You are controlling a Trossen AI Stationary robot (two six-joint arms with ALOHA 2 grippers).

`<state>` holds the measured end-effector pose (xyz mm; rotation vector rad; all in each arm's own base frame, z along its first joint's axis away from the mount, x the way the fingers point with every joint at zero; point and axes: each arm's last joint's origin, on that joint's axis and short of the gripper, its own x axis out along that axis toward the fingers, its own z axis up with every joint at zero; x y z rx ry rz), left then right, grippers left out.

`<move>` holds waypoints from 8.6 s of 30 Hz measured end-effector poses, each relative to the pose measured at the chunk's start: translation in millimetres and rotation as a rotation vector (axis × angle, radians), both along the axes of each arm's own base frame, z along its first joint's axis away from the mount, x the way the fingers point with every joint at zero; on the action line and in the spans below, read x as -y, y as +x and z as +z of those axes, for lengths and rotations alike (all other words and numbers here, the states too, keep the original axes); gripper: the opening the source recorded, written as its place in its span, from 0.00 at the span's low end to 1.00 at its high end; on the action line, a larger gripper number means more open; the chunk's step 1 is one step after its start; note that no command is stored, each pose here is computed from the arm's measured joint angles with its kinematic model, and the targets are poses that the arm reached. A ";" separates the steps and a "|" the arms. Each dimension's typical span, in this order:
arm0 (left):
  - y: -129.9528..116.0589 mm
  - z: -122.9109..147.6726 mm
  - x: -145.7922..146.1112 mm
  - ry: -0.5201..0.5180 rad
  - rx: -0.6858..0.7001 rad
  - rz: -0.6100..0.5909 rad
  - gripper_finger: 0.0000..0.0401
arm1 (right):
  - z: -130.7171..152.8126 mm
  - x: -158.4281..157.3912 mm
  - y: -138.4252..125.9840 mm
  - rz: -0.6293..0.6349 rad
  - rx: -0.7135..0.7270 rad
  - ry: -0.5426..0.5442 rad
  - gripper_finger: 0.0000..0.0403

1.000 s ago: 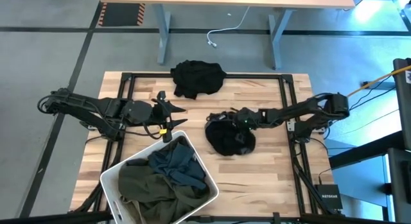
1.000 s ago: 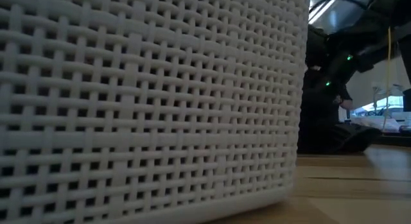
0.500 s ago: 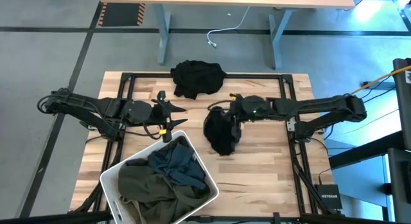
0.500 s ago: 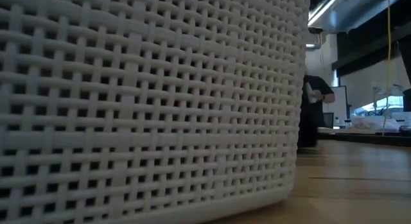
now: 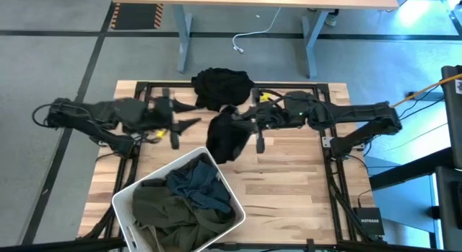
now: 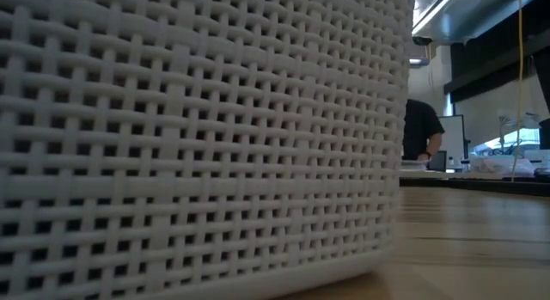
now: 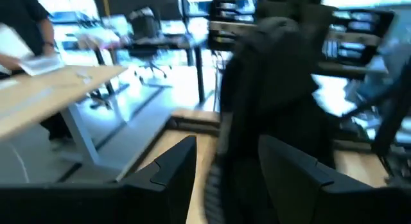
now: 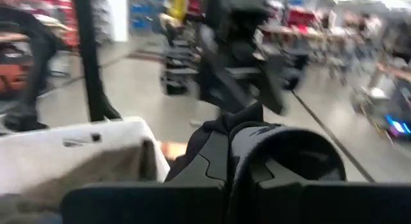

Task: Sort clothes
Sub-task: Put the black underwear into the white bin, then put the black shirt into the white bin, then move the white bin to the top of the table

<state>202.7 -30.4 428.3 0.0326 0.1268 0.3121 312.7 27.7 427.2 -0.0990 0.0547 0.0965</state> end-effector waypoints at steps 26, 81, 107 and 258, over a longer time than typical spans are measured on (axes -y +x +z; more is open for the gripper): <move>-76.5 23.3 -19.5 -0.054 0.048 0.078 0.41 | -6.5 -74.2 92.2 0.344 -0.222 -0.017 0.22; 89.9 -65.3 -125.8 -0.160 -0.434 0.218 0.41 | -233.9 116.1 -67.1 -0.643 -0.379 0.047 0.60; 98.5 -68.7 -83.3 -0.097 -0.484 0.060 0.41 | -256.3 339.0 -10.6 -0.433 -0.700 0.212 0.60; 43.1 -169.0 132.3 -0.251 -0.993 -0.036 0.41 | -56.7 -117.1 -15.9 -0.108 -0.621 -0.377 0.65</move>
